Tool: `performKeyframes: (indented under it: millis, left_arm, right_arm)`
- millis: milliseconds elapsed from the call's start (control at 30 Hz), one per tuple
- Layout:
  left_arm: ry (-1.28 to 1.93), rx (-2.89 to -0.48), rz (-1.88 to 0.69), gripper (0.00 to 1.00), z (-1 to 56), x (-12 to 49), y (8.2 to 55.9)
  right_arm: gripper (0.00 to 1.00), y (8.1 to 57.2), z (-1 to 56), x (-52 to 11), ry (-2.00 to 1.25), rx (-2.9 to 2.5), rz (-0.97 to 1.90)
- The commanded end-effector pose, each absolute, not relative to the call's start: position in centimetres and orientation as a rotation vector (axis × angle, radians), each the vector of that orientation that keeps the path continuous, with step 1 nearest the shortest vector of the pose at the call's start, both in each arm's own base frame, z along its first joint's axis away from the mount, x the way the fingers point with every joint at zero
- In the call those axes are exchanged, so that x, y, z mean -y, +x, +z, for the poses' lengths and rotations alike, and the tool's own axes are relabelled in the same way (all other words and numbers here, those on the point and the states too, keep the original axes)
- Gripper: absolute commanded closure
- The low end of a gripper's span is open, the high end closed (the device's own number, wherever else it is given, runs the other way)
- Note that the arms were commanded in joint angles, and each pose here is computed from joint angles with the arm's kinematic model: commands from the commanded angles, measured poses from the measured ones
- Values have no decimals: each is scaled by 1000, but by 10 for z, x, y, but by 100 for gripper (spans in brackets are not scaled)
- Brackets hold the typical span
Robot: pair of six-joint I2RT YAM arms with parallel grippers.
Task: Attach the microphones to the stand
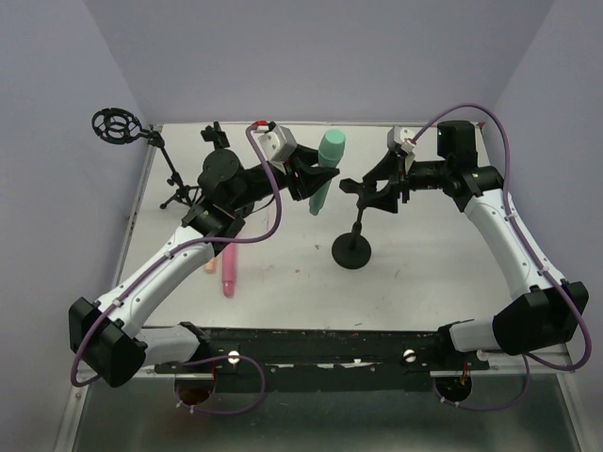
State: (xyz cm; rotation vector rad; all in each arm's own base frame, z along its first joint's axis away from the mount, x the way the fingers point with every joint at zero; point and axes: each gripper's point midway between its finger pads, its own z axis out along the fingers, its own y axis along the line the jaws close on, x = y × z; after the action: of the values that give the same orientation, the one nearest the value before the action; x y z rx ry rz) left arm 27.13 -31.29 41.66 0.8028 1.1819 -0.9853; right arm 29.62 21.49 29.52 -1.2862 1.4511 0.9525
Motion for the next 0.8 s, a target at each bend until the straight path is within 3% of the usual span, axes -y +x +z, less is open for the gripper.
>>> performKeyframes:
  millis: [0, 100, 233, 500, 767]
  left_arm:
    - [817, -1086, -1003, 100, 444, 316, 270]
    - [818, -1091, -998, 100, 441, 318, 274]
    - [813, -1102, -982, 100, 438, 318, 281]
    - [827, -1099, -939, 100, 440, 324, 301]
    - [821, -1108, -992, 100, 427, 338, 313]
  right_arm:
    - [44, 297, 296, -218, -1295, -1430, 943]
    - [63, 293, 298, -217, -1310, -1413, 942]
    - [71, 289, 297, -216, -1324, -1404, 935]
    - [80, 282, 297, -217, -1342, -1382, 959]
    - [81, 277, 298, -218, -1347, -1370, 990]
